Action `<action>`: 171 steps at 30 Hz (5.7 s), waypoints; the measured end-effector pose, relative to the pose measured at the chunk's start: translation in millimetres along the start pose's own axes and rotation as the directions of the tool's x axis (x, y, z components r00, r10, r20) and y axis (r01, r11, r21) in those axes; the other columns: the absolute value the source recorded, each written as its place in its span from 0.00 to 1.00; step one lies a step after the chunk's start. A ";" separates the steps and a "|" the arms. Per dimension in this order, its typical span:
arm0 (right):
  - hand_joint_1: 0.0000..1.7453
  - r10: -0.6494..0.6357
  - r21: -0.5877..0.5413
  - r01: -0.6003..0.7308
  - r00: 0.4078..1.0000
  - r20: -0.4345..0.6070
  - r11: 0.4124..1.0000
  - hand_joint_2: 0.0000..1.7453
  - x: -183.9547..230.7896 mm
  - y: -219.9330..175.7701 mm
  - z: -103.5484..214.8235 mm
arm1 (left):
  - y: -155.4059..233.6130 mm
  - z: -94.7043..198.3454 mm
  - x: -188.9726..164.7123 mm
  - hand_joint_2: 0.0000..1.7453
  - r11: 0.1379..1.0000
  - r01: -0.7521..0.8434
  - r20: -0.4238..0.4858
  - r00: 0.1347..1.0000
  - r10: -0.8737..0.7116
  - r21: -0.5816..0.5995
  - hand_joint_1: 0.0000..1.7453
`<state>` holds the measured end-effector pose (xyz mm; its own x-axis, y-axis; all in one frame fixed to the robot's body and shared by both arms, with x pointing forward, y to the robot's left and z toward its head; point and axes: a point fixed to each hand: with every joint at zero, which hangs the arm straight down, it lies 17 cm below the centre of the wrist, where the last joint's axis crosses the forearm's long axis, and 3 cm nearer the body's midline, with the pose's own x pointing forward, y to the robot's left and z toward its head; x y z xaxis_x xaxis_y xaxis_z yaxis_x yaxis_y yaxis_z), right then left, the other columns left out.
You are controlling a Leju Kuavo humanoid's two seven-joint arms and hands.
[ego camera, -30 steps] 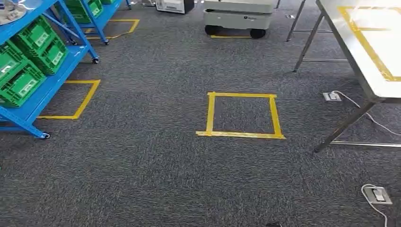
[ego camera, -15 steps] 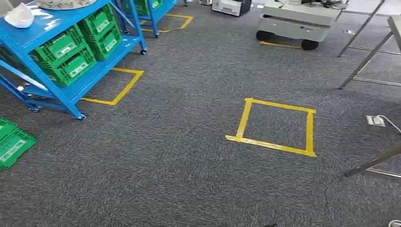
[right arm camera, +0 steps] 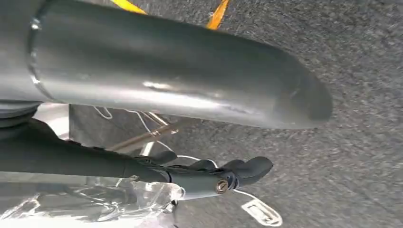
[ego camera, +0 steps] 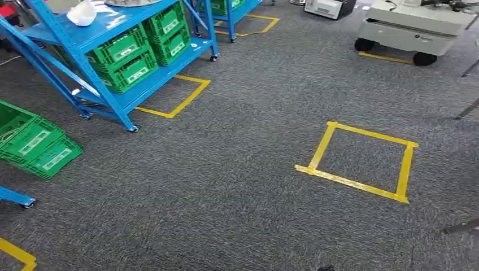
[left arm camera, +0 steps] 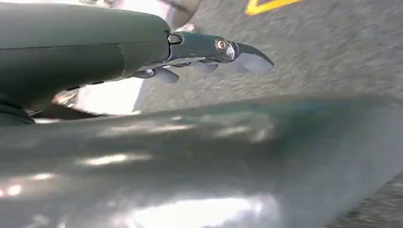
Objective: Take the parts from the cabinet and place them on the table.
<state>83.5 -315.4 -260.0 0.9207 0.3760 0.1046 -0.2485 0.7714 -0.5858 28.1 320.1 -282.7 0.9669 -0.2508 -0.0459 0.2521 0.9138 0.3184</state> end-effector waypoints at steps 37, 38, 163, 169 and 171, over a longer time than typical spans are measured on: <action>0.00 0.022 0.001 -0.022 1.000 0.016 1.000 0.00 3.7 -0.7 -0.7 | 4.1 -0.2 8.5 0.00 1.000 -0.017 0.007 1.000 0.017 0.003 0.00; 0.00 0.020 0.000 -0.020 1.000 0.018 1.000 0.00 5.4 -1.3 -1.1 | 3.3 -0.2 6.3 0.00 1.000 -0.016 0.004 1.000 0.016 0.002 0.00; 0.00 0.020 0.019 -0.021 0.998 0.058 1.000 0.00 17.2 4.4 1.6 | -3.5 3.7 32.7 0.00 0.990 -0.135 0.166 0.976 0.140 -0.043 0.00; 0.00 0.001 0.025 -0.002 0.999 0.038 1.000 0.00 8.6 7.7 3.4 | 8.8 10.7 64.1 0.00 0.966 -0.257 0.325 0.910 0.256 -0.041 0.00; 0.00 -0.009 0.024 0.009 0.999 0.031 1.000 0.00 7.6 7.8 3.6 | 17.4 11.8 67.7 0.00 0.957 -0.290 0.360 0.891 0.275 -0.013 0.00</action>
<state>87.5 -304.7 -260.9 0.9131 0.3846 0.1352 -0.2476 0.7866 -0.5656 97.5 315.3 -269.1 0.9176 -0.0870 0.3878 -0.0388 0.9515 0.3053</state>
